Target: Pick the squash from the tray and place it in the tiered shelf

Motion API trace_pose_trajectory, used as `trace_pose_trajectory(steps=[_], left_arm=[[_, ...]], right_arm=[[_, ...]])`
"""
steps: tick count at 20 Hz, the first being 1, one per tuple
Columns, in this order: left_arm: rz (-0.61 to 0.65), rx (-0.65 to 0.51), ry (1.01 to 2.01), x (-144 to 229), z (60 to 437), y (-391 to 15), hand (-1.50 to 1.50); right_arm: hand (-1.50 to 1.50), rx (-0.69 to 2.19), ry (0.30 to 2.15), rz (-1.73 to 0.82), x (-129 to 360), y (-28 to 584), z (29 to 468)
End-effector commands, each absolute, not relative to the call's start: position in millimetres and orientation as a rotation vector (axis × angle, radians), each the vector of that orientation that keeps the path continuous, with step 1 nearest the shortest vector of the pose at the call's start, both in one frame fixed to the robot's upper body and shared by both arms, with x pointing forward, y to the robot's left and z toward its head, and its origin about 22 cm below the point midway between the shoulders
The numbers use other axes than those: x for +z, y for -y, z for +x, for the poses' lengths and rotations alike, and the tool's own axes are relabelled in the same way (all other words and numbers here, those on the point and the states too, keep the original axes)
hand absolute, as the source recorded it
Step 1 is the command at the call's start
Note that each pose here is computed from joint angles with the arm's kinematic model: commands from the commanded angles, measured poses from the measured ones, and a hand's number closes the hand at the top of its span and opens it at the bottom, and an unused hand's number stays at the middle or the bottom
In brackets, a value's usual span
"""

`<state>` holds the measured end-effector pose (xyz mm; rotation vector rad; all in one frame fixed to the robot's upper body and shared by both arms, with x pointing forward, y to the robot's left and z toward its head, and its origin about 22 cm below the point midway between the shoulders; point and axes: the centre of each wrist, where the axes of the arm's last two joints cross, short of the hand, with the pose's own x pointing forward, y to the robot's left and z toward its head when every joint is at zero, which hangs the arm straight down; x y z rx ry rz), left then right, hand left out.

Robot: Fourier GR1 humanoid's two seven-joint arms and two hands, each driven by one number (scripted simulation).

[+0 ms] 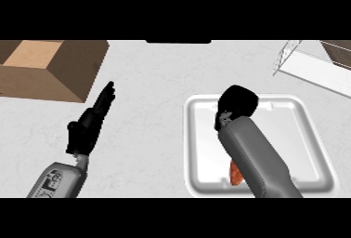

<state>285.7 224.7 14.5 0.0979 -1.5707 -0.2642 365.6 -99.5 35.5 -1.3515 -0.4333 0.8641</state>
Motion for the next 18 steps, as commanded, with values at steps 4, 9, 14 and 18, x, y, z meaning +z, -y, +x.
trace_pose_trajectory(steps=[4,9,14,18], left_arm=[[0.101,-0.251,1.573,16,279,-224,0.00],[0.097,-0.262,1.578,18,281,-212,0.00],[0.106,-0.270,1.584,17,278,-217,0.00],[0.097,-0.263,1.583,18,282,-210,0.00]], right_arm=[[1.50,0.735,0.459,-1.294,49,96,365],[1.50,0.544,0.817,-0.996,75,115,381],[1.50,0.371,1.031,-0.963,97,113,379],[1.50,0.187,1.243,-0.940,138,96,378]])
